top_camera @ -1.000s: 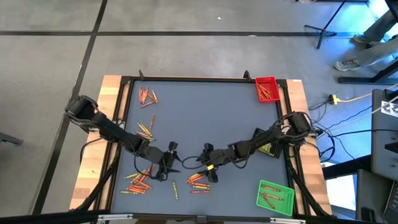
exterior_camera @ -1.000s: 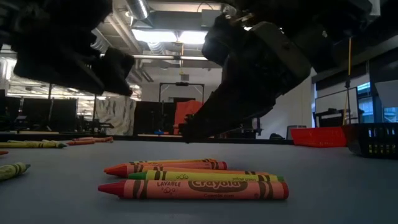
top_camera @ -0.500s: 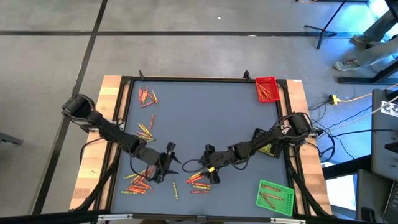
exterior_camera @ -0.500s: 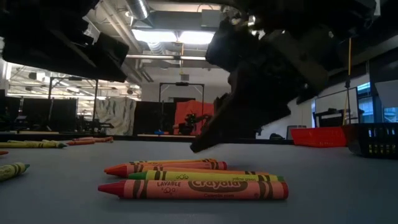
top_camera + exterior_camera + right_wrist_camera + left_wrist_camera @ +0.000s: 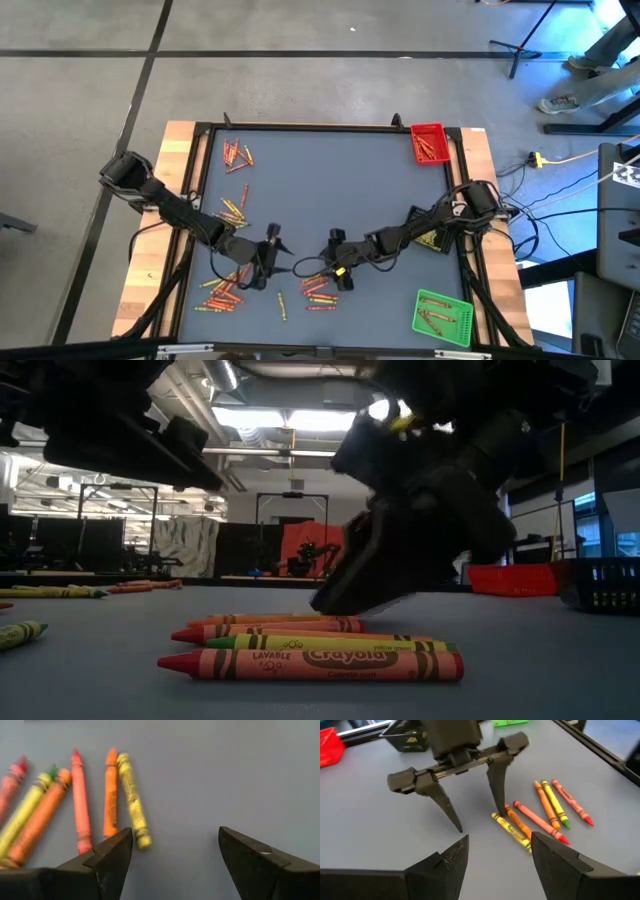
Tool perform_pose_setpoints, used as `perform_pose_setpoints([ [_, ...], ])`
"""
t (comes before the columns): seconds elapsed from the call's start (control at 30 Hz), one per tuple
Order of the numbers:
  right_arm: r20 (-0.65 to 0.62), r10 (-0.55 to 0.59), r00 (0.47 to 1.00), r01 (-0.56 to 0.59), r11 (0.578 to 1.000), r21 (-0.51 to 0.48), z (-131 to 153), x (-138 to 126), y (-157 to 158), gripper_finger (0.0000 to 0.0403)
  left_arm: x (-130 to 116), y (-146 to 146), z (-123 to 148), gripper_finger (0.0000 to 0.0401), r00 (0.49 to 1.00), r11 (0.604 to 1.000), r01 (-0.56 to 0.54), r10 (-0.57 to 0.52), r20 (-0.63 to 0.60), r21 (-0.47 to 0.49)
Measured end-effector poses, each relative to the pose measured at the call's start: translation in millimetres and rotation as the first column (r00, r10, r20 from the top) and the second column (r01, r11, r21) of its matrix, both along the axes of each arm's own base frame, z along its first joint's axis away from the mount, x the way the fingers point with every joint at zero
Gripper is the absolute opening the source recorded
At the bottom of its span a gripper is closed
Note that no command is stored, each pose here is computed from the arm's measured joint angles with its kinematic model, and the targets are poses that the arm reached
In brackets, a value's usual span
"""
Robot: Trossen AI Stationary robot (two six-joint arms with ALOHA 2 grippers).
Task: Sort crayons
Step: Put the green crayon into the black basket
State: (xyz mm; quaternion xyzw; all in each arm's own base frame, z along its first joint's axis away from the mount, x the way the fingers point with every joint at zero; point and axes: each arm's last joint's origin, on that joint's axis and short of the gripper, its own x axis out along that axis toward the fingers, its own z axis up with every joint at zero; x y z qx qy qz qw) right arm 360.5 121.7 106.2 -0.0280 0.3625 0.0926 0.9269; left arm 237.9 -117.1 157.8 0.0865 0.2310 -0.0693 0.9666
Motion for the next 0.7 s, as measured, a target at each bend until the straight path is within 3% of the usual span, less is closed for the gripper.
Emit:
perform_pose_setpoints([
  [0.27, 0.025, -0.023, 0.999, 0.024, 0.998, -0.066, 0, 0, -1, 0.0293, 2, 1, -8, 0.0197, 0.998, 0.997, -0.057, 0.056, -0.032, -0.049],
  [0.53, 0.129, -0.05, 0.99, 0.056, 0.997, -0.044, 4, 10, -5, 0.0293, 7, 3, -32, 0.0197, 0.979, 0.981, -0.179, 0.17, -0.111, -0.076],
  [0.7, 0.121, -0.085, 0.989, 0.088, 0.996, -0.021, -1, 16, -18, 0.0293, 9, 6, -50, 0.0197, 0.956, 0.963, -0.248, 0.227, -0.185, -0.105],
])
